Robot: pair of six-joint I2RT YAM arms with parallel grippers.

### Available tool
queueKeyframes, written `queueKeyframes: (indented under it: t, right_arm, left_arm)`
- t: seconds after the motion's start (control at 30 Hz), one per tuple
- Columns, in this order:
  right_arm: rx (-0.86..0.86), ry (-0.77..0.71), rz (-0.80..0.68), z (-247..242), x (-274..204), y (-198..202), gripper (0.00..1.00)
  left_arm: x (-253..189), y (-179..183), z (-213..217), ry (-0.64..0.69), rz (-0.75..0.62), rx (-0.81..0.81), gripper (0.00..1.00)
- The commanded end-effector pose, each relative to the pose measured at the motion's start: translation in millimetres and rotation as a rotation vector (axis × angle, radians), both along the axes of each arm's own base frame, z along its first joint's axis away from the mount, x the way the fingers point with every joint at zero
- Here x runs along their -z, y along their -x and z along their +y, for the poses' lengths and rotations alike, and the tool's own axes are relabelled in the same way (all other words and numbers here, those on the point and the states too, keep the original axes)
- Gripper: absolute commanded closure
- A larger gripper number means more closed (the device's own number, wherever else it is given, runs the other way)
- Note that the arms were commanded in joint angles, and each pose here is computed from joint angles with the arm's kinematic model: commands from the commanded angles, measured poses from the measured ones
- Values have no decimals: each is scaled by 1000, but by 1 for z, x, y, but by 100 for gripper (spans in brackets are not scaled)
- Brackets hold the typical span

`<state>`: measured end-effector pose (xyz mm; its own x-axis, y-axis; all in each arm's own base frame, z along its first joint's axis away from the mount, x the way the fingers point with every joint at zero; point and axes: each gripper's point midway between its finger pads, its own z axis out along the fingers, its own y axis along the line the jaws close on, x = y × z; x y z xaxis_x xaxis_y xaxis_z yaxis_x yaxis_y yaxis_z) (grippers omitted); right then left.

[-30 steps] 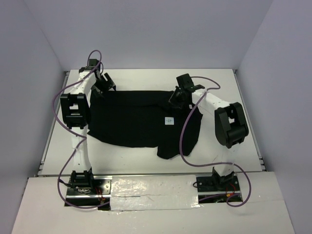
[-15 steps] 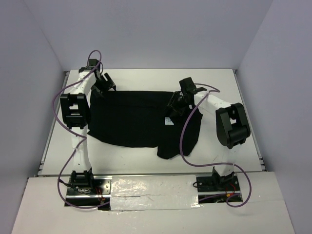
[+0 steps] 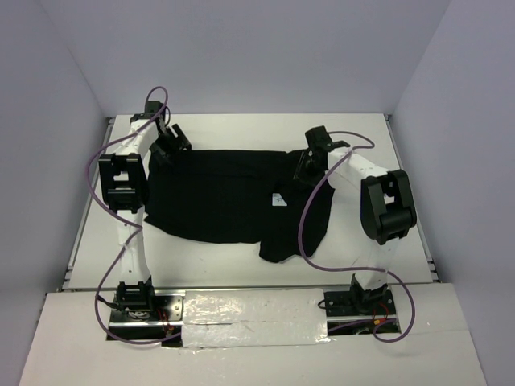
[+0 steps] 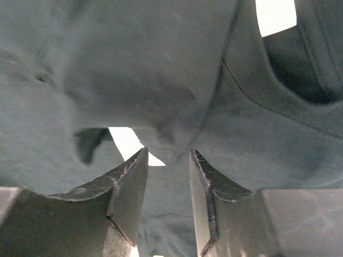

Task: Fold and stack the t-shirts
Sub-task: Fold the tshirt

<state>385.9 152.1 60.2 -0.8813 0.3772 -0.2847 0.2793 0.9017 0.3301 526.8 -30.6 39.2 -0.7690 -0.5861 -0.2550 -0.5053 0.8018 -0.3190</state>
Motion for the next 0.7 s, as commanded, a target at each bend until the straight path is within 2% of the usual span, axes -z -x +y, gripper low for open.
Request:
queueKeyframes:
  t: [0.0, 0.2, 0.47, 0.6, 0.67]
  right_arm:
    - [-17, -10, 27, 5, 13, 10, 57]
    - [-49, -39, 65, 29, 26, 18, 58]
    - [5, 14, 79, 20, 37, 15, 61]
    - [23, 26, 68, 14, 31, 21, 52]
    - [28, 33, 75, 12, 33, 26, 50]
  left_arm:
    - [-7, 11, 0, -8, 17, 21, 10]
    - [3, 15, 4, -31, 53, 1, 10]
    - [-5, 14, 7, -40, 37, 0, 10]
    - [-4, 16, 8, -45, 42, 1, 9]
    - [-2, 17, 9, -47, 48, -1, 10]
